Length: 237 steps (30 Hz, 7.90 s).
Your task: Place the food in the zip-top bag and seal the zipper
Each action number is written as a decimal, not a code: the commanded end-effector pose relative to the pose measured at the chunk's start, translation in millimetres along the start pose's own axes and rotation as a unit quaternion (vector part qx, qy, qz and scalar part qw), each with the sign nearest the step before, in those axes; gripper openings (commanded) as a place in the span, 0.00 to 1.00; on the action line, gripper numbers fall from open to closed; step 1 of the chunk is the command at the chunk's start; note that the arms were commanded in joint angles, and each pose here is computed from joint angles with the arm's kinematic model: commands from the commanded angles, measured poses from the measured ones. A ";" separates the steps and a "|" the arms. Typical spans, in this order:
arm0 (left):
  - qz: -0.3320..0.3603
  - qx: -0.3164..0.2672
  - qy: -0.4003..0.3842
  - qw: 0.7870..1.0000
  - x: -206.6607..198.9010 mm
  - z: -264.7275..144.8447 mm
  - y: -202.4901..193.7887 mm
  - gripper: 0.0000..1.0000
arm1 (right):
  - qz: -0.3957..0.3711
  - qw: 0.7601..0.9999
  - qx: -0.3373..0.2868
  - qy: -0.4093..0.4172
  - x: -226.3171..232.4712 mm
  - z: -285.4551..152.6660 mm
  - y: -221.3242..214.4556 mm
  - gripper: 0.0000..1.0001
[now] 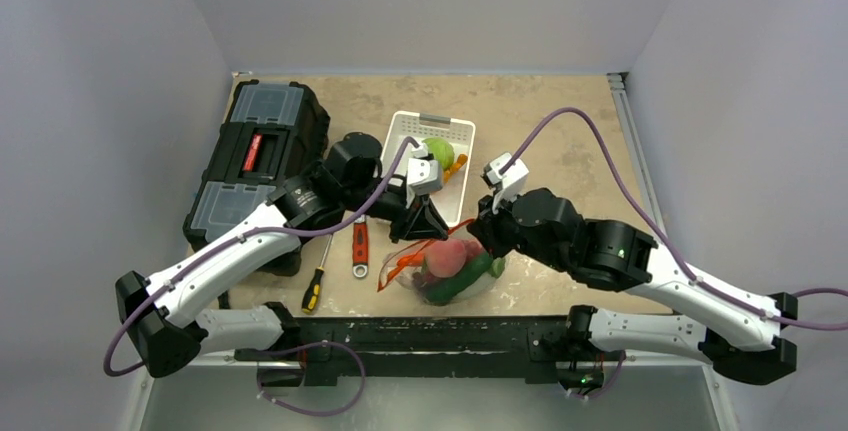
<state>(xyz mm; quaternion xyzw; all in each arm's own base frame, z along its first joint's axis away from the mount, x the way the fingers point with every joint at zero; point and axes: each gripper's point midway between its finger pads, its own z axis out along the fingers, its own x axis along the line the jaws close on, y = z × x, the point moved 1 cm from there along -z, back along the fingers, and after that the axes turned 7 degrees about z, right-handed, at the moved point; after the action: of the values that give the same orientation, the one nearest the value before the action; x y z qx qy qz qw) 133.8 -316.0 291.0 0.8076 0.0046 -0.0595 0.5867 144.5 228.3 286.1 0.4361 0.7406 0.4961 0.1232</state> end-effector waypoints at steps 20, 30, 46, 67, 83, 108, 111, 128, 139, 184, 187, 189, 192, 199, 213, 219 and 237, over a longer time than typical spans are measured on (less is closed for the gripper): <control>0.007 0.054 0.038 0.998 9.2 -10.7 -11.2 0.00 | 0.176 0.956 -0.112 -0.207 -85.9 -42.3 -2.4 0.00; 0.002 0.049 0.020 0.999 4.7 -8.5 -8.8 0.00 | 0.025 1.000 0.001 0.015 -2.6 -13.8 -6.1 0.53; 0.007 0.033 -0.010 0.999 -9.0 -11.0 -2.4 0.00 | -0.032 0.999 -0.003 -0.009 -5.0 -4.6 19.8 0.98; 0.021 0.020 -0.043 0.999 -21.8 -12.3 -1.6 0.00 | -0.120 0.963 0.036 0.239 69.9 -3.1 -3.5 0.85; 0.028 0.010 -0.055 0.998 -29.0 -15.9 3.7 0.00 | -0.113 0.966 0.062 0.223 55.5 11.6 -27.0 0.52; 0.003 0.030 0.008 1.000 -7.2 -12.7 -0.3 0.00 | 0.023 0.995 -0.005 -0.094 -41.4 17.1 -13.0 0.00; -0.003 0.039 0.025 0.999 -1.1 -12.7 -1.7 0.00 | 0.045 0.984 -0.003 -0.174 -66.9 12.5 -21.7 0.00; -0.003 0.069 0.077 0.995 15.9 -18.8 -9.7 0.00 | 0.084 0.956 -0.026 -0.280 -99.0 -19.9 -13.6 0.00; 0.002 0.049 0.074 0.996 12.0 -20.1 -3.0 0.43 | 0.091 0.952 -0.034 -0.290 -102.4 -24.3 -11.7 0.00; 0.051 -0.073 0.314 0.945 44.8 -84.3 37.6 0.67 | 0.018 0.777 -0.038 -0.628 -242.6 -68.3 25.5 0.00; 0.052 -0.075 0.317 0.944 44.4 -85.6 38.3 0.66 | 0.056 0.842 0.058 -0.534 -223.5 16.6 -11.8 0.00; 0.050 -0.072 0.323 0.942 46.5 -86.3 36.6 0.67 | 0.042 0.862 0.080 -0.499 -202.3 57.3 -31.7 0.00; 0.049 -0.067 0.339 0.937 50.9 -89.9 33.5 0.67 | 0.005 0.884 0.116 -0.453 -167.8 102.8 -58.7 0.00; 0.051 -0.056 0.353 0.932 57.9 -89.9 28.1 0.67 | 0.025 0.911 0.132 -0.390 -148.3 129.6 -91.3 0.00; 0.050 -0.051 0.368 0.927 62.9 -92.0 24.9 0.66 | 0.080 0.948 0.086 -0.294 -125.1 107.9 -83.8 0.45; 0.068 -0.083 0.404 0.908 61.8 -110.9 32.4 0.68 | 0.111 0.975 -0.016 -0.189 -92.9 60.7 -22.2 0.78; -0.049 -0.268 0.483 0.832 -19.2 -237.0 62.1 0.70 | 0.199 0.902 -0.367 -0.114 -107.3 -166.0 86.6 0.99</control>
<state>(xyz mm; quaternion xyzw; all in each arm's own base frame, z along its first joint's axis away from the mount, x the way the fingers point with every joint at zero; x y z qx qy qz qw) 171.7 -146.6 405.1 0.6041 0.2828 0.3508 0.6573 160.1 93.5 383.8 0.5429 0.4461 0.6777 0.2170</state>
